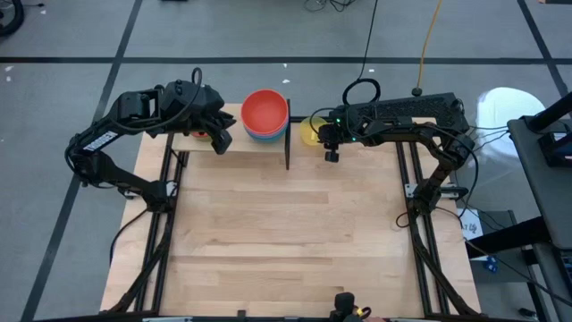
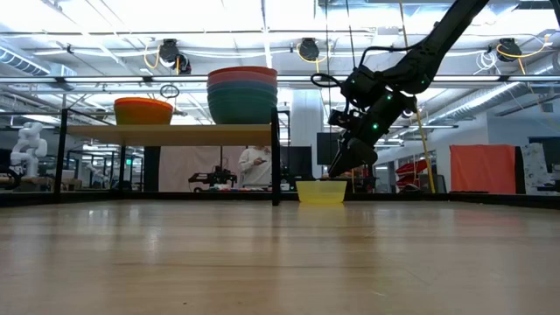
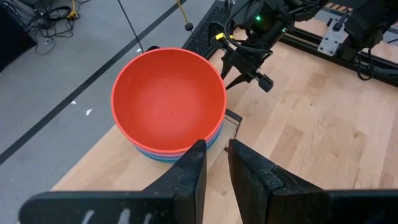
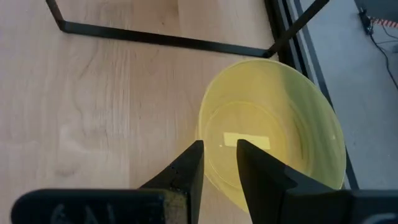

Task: Place and stack bowls onto a shelf
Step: Stack the yellow bowl on top of the orange bowl on the shelf

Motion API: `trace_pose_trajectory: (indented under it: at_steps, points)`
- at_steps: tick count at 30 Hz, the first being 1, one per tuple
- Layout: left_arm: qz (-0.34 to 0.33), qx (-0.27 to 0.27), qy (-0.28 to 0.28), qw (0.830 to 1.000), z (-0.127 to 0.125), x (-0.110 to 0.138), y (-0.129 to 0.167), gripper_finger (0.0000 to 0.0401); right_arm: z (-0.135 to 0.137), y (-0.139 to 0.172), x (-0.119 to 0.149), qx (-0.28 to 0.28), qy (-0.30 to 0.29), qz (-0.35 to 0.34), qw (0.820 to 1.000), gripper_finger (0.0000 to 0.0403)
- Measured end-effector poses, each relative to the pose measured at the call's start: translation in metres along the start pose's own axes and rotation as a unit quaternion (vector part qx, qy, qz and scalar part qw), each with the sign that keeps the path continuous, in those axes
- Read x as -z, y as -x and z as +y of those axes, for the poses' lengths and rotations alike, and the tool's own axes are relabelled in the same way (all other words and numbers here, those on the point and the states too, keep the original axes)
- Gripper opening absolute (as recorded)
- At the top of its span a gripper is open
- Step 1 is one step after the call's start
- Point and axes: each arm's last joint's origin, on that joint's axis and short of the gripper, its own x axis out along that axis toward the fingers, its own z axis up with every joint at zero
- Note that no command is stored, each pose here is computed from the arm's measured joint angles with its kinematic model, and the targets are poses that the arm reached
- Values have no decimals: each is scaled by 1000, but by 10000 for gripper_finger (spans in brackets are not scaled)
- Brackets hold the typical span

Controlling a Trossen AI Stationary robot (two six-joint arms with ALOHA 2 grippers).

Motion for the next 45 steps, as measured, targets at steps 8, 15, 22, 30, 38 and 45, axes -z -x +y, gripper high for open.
trace_pose_trajectory:
  at_steps: [8, 15, 22, 30, 38, 45]
  points:
    - [0, 0, 0, 1000, 0, 0, 0, 74, 1, 0, -1, -18, -8, -12, 1000, 89]
    - [0, 0, 0, 1000, 0, 0, 0, 74, 1, 0, -1, -22, -7, -15, 1000, 89]
    - [0, 0, 0, 1000, 0, 0, 0, 74, 0, 0, 0, -21, -8, -15, 1000, 89]
    - [0, 0, 0, 1000, 0, 0, 0, 74, 5, -21, 13, -39, -19, 18, 999, 89]
    - [0, 0, 0, 1000, 0, 0, 0, 74, -8, -29, -3, -2, 1, 22, 1000, 89]
    - [0, 0, 0, 1000, 0, 0, 0, 74, -13, -34, -10, -26, -6, 1, 1000, 70]
